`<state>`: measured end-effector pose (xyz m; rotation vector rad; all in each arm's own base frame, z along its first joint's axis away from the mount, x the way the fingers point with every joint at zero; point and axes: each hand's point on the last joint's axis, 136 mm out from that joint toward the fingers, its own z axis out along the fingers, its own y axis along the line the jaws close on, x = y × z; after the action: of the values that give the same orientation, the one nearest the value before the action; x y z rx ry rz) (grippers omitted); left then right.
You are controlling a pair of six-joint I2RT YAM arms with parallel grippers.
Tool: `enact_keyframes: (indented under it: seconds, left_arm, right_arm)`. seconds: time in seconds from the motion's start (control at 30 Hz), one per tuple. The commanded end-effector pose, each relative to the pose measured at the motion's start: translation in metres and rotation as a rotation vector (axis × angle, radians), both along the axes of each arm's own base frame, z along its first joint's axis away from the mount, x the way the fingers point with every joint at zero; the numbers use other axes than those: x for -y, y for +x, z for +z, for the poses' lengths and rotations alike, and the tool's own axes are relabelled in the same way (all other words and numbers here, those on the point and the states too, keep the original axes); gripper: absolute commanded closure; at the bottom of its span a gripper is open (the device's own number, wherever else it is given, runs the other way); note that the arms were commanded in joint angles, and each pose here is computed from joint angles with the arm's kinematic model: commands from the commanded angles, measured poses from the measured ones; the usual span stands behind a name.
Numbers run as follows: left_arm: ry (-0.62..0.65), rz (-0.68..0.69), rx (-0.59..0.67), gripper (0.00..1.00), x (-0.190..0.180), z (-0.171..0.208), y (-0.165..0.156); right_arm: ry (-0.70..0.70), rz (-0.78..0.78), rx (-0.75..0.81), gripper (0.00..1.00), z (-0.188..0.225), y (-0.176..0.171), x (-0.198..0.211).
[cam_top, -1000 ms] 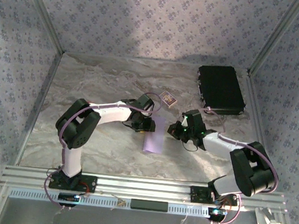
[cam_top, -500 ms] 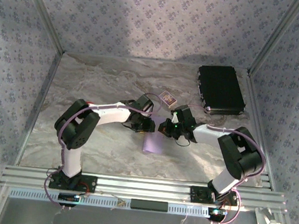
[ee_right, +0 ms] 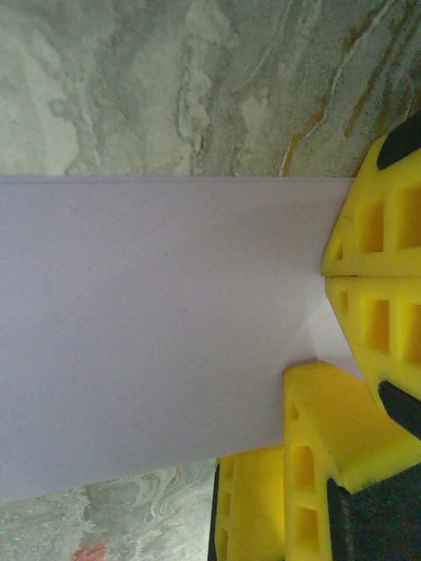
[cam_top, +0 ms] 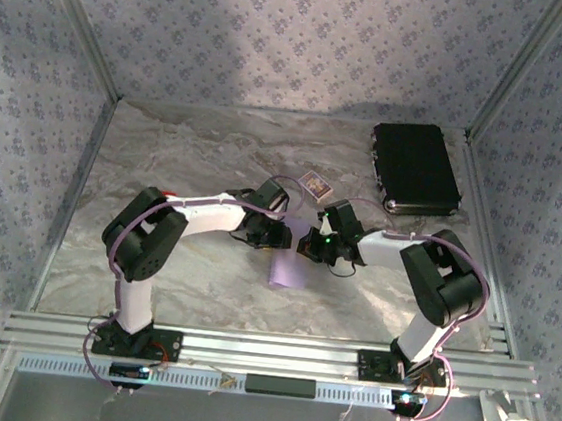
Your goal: Fold a paper plane with a square sheet of paper (pick it up from the middle)
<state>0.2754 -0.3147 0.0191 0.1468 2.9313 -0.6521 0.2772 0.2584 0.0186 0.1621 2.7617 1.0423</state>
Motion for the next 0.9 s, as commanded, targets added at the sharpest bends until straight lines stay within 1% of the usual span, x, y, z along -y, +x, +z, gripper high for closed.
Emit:
enact_keyframes:
  seconds: [0.0,0.13,0.27,0.33,0.4,0.5,0.6,0.63,0.87]
  left_arm:
    - [0.083,0.007,-0.031,0.57,-0.009,-0.043,-0.010]
    - [-0.007,0.051,0.032,0.53,0.003,-0.003,0.004]
    - [-0.077,0.081,0.132,0.47,0.007,0.046,0.018]
    - [-0.102,0.099,0.174,0.46,0.005,0.063,0.023]
    - [-0.143,0.113,0.188,0.46,0.003,0.073,0.026]
    - [-0.253,0.110,0.164,0.56,0.006,0.080,0.028]
    - [-0.375,0.079,0.128,0.64,0.016,0.082,0.026]
    - [-0.405,0.069,0.110,0.68,0.020,0.081,0.025]
    - [-0.498,0.070,0.039,0.91,0.027,0.067,0.033]
  right_arm:
    - [-0.173,0.019,-0.112,1.00,-0.047,-0.030,0.034]
    - [-0.173,0.074,-0.123,1.00,-0.043,-0.031,0.040]
    - [-0.172,0.104,-0.117,1.00,-0.036,-0.028,0.044]
    - [-0.178,0.118,-0.126,1.00,-0.035,-0.026,0.044]
    - [-0.190,0.129,-0.133,1.00,-0.035,-0.027,0.044]
    - [-0.199,0.138,-0.135,1.00,-0.035,-0.025,0.044]
    - [-0.206,0.139,-0.130,1.00,-0.034,-0.023,0.042]
    - [-0.209,0.138,-0.132,1.00,-0.034,-0.023,0.043]
    - [-0.221,0.117,-0.141,1.00,-0.034,-0.024,0.043]
